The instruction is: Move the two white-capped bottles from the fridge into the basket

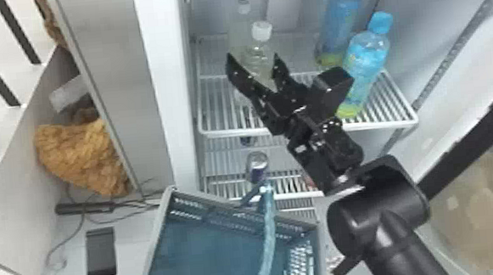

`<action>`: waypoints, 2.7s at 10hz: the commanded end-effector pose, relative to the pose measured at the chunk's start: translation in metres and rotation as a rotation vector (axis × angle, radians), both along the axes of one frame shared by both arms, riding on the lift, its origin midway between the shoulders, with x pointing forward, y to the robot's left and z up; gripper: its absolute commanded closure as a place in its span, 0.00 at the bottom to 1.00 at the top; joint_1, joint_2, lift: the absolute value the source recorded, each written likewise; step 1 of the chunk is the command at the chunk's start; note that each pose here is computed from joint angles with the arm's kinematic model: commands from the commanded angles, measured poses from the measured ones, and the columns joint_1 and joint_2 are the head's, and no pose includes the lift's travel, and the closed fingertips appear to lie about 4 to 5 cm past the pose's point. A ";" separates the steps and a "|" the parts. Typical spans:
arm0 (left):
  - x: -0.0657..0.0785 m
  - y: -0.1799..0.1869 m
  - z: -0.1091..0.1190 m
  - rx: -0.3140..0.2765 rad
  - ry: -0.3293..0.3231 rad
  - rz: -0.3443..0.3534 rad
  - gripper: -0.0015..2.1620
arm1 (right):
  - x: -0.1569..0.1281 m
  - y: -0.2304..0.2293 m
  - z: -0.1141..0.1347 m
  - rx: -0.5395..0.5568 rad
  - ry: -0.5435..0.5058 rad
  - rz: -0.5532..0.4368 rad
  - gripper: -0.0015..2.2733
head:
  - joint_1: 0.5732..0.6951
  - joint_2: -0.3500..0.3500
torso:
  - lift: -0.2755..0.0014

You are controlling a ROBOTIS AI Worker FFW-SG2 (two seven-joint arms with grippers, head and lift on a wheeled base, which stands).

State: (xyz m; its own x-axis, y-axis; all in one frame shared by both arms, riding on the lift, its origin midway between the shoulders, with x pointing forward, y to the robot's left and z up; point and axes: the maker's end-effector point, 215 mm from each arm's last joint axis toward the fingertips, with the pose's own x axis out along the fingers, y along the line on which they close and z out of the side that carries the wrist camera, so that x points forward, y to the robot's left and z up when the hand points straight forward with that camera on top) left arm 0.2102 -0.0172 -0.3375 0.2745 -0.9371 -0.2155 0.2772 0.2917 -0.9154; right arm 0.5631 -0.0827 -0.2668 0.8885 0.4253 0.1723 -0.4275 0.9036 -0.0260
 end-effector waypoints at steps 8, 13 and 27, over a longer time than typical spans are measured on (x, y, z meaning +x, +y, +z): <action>0.002 0.002 0.000 0.000 0.000 0.008 0.55 | -0.093 -0.042 0.033 0.023 0.065 -0.052 0.42 | 1.00 0.19 | 0.99; 0.002 0.002 -0.001 0.002 0.001 0.008 0.55 | -0.139 -0.059 0.043 0.008 0.118 -0.072 0.42 | 1.00 0.13 | 0.99; 0.001 0.009 -0.007 0.018 0.011 0.019 0.55 | -0.249 -0.088 -0.038 -0.140 0.615 -0.027 0.42 | 1.00 0.00 | 0.99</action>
